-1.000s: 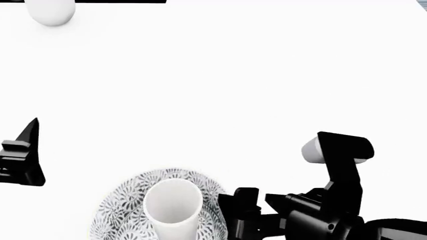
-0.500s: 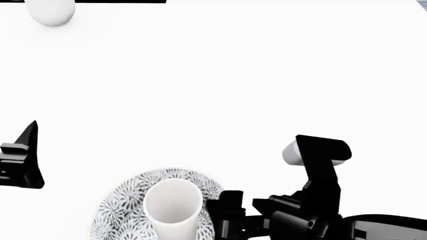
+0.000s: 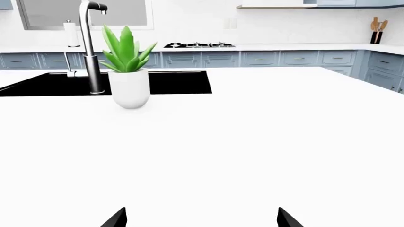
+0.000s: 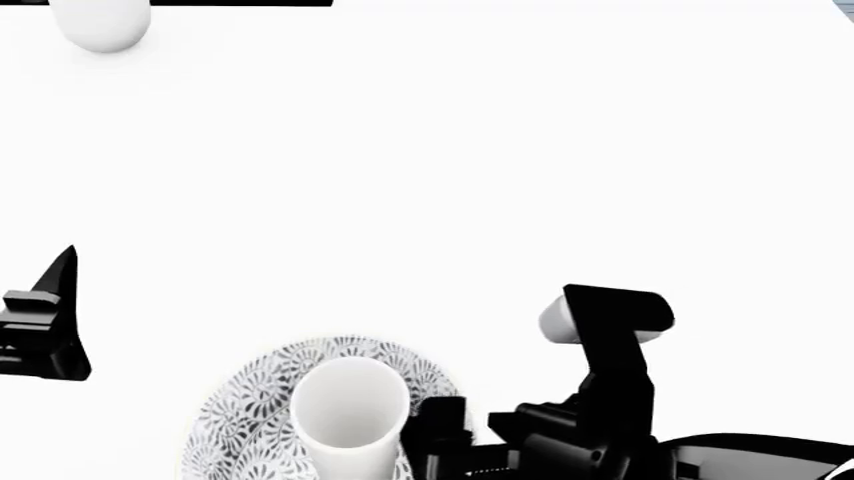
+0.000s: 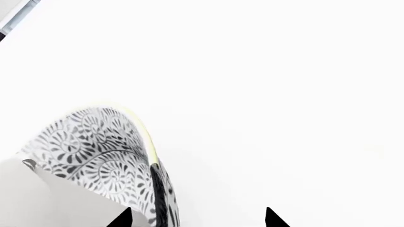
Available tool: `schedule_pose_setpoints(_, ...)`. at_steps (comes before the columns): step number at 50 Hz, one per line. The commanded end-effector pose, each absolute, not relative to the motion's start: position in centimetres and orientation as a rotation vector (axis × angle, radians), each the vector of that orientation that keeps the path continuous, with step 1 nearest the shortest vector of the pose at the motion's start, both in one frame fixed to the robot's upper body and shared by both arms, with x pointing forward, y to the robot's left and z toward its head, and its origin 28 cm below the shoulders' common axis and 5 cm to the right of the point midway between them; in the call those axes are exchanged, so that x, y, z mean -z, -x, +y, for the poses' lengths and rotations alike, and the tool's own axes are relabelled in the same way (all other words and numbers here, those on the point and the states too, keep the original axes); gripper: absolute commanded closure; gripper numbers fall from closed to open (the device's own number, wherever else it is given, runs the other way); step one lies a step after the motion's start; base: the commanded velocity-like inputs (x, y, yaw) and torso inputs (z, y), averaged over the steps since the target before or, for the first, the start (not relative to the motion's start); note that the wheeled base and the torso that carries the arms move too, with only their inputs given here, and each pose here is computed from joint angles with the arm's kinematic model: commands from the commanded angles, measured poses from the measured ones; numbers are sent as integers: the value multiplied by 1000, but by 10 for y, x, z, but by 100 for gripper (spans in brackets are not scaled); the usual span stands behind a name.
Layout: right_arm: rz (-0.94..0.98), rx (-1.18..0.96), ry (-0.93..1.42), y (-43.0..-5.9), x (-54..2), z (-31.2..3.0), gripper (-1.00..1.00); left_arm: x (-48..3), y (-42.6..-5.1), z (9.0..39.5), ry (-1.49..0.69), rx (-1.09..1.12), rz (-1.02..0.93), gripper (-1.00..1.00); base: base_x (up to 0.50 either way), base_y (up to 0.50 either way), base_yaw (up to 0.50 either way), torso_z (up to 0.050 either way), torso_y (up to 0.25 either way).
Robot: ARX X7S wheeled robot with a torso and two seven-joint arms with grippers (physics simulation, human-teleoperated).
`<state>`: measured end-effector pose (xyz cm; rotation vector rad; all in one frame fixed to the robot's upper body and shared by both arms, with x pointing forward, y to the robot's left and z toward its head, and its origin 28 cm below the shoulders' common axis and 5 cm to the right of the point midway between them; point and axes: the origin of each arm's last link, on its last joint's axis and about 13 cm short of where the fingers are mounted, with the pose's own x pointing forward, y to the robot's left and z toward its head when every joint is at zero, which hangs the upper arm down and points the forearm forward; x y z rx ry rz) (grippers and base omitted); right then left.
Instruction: Place the cup inside the bowl on the dining table and move the bowl to any counter.
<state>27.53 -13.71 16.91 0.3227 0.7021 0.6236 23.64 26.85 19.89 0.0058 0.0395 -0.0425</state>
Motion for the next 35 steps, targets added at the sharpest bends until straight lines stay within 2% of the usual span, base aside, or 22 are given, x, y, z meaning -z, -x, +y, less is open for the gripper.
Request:
schedule_pose_setpoints(1,713,-645,-312,-275,-166,-135,-100,-198,-237,268,-3,42,41,-100,0,0,0,0,0)
schedule_pose_setpoints(3,714,-654,-312,-275,-165,-134,-100,-198,-238,268,-3,44,41,-100,0,0,0,0,0)
schedule_pose_setpoints(4,711,-658,-316,-274,-166,-134,100,-198,-238,267,-3,44,40,-100,0,0,0,0,0)
schedule_pose_setpoints(18,683,-666,-390,-276,-171,-134,100,-195,-236,270,4,41,44,-100,0,0,0,0,0)
schedule_pose_setpoints(35,535,-558,-401,-276,-185,-145,100,-185,-234,268,25,46,57,-100,0,0,0,0,0)
